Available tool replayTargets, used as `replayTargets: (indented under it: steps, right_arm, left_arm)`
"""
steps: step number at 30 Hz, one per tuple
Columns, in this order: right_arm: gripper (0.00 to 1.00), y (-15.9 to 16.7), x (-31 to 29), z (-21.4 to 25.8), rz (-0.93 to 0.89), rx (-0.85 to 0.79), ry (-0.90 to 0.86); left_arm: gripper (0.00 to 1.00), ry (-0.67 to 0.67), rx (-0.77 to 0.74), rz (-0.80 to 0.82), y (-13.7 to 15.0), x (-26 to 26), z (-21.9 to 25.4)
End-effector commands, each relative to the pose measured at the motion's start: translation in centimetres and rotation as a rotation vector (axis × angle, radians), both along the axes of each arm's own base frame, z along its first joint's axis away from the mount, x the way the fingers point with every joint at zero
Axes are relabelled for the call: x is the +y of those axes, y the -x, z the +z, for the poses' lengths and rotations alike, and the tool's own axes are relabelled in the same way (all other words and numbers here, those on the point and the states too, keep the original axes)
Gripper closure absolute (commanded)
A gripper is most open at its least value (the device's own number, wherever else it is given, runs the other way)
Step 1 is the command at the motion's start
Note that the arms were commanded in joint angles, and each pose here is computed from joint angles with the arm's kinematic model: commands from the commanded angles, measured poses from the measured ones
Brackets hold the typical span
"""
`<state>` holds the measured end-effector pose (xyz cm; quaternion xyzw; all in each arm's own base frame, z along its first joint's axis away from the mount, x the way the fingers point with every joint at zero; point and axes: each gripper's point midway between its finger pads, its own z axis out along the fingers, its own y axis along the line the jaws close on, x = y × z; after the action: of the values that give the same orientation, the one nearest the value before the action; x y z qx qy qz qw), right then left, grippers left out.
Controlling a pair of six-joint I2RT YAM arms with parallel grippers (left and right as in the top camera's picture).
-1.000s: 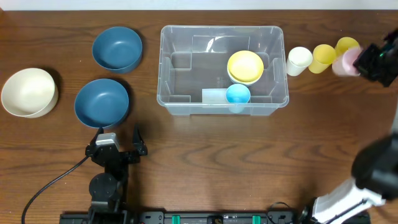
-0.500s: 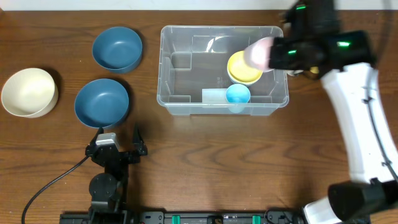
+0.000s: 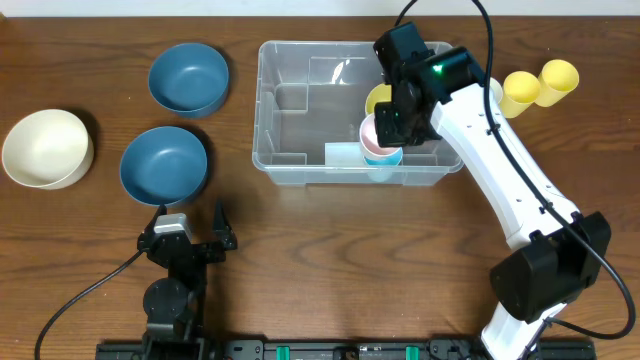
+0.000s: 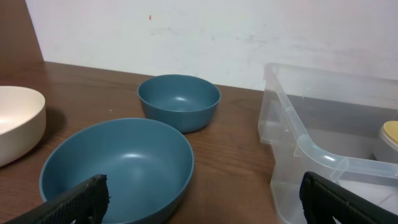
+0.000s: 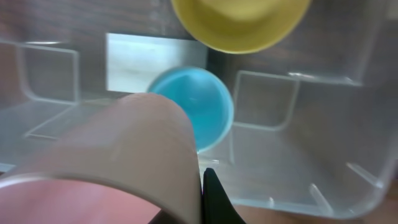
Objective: Pack container
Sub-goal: 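Grasp the pink cup and carry it into the bin, then move the right gripper back right and grasp the white cup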
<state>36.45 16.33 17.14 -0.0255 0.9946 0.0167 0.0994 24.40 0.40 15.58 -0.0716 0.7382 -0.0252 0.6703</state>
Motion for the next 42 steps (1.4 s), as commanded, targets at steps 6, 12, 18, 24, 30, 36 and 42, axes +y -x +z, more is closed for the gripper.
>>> replayTargets:
  steps: [6, 12, 18, 24, 30, 36, 42]
  right_arm:
    - [0.99, -0.3, -1.2, -1.8, -0.036, -0.015, 0.073]
    - [0.97, 0.0, -1.3, -4.9, -0.047, 0.005, 0.071]
    - [0.42, -0.8, -0.6, -5.6, -0.017, -0.028, 0.048]
    - [0.43, -3.3, 0.1, -1.4, 0.024, -0.126, -0.011]
    - [0.43, -6.5, -3.5, 6.4, -0.091, -0.260, -0.066]
    - [0.41, -9.0, -11.3, 7.5, -0.313, -0.298, -0.094]
    - [0.45, -9.8, -16.9, 2.0, -0.493, -0.183, -0.069]
  left_arm:
    - [0.02, -0.009, 0.051, 0.015, 0.1, 0.2, -1.8]
    - [0.02, -0.009, 0.051, 0.015, 0.1, 0.2, -1.8]
    - [0.02, -0.009, 0.051, 0.015, 0.1, 0.2, -1.8]
    - [0.02, -0.009, 0.051, 0.015, 0.1, 0.2, -1.8]
    - [0.02, -0.009, 0.051, 0.015, 0.1, 0.2, -1.8]
    - [0.02, -0.009, 0.051, 0.015, 0.1, 0.2, -1.8]
    - [0.02, -0.009, 0.051, 0.015, 0.1, 0.2, -1.8]
